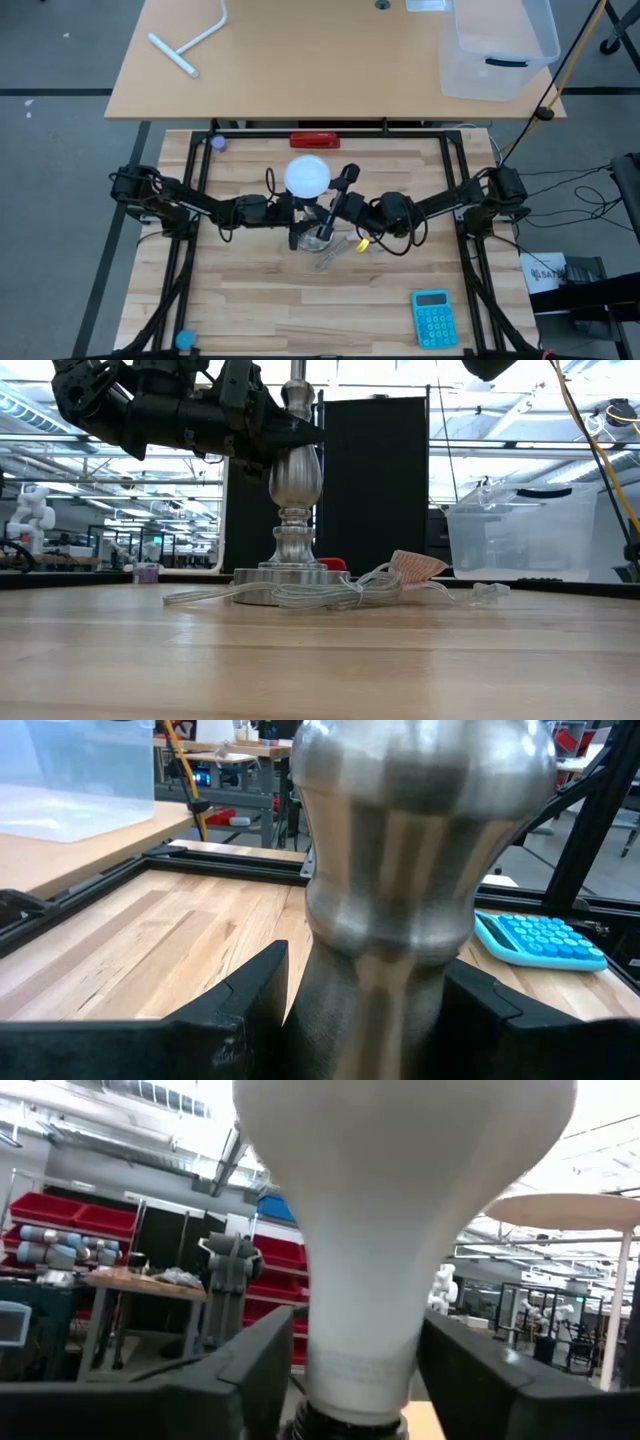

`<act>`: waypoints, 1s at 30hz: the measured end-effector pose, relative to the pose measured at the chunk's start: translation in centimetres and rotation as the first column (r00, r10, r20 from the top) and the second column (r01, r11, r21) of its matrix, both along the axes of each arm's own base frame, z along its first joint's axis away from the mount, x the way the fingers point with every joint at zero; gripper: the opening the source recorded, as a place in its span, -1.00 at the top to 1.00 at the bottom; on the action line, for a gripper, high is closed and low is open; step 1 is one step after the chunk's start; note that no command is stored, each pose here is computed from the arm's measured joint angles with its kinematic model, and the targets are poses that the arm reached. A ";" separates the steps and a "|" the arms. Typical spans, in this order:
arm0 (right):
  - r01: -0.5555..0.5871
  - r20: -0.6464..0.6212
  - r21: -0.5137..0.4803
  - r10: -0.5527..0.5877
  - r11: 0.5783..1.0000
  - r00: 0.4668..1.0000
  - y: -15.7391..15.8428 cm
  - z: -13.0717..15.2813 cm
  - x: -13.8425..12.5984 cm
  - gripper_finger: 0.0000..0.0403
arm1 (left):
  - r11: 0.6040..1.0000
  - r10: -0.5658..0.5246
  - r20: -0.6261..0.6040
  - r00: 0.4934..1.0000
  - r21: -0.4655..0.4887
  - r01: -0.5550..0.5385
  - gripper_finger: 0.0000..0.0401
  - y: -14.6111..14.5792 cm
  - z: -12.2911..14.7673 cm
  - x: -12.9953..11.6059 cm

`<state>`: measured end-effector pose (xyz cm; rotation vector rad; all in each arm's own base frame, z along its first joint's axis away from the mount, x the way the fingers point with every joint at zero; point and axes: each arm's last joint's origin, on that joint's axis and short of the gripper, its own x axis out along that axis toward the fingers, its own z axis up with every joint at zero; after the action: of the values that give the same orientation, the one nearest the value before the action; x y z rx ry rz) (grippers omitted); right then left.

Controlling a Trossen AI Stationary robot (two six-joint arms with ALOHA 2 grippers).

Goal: Screw lightbulb
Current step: Remove the white lightbulb from the silver lamp

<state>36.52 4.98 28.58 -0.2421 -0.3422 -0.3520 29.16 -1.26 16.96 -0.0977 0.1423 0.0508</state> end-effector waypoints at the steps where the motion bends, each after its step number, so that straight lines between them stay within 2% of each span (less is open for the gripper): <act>1: 0.005 0.000 0.000 -0.005 1.000 1.000 0.0 0.0 0.0 0.04 | 1.000 0.000 0.000 1.000 0.001 0.000 0.05 0.0 0.0 0.0; 7: 0.086 -0.039 -0.015 -0.087 0.996 0.995 0.2 -0.1 0.0 0.22 | 1.000 -0.001 0.001 1.000 0.002 0.001 0.05 0.0 0.0 0.0; 15: 0.108 -0.075 -0.087 -0.114 0.990 0.991 0.8 -0.1 -0.2 0.22 | 1.000 -0.007 0.000 1.000 0.009 0.007 0.05 0.0 0.0 0.0; 24: 0.083 -0.161 -0.104 -0.100 0.991 0.982 0.5 0.5 -0.7 0.20 | 1.000 -0.011 0.001 1.000 0.008 0.011 0.05 0.0 0.0 0.0; 30: -0.026 -0.197 -0.101 0.005 0.995 0.980 -0.3 1.3 -1.2 0.20 | 1.000 -0.027 0.000 1.000 0.007 0.027 0.05 -0.1 0.0 0.0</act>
<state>35.34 4.70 29.84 -0.3728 -0.1674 -0.2926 29.17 -1.34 16.96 -0.0884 0.1435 0.0247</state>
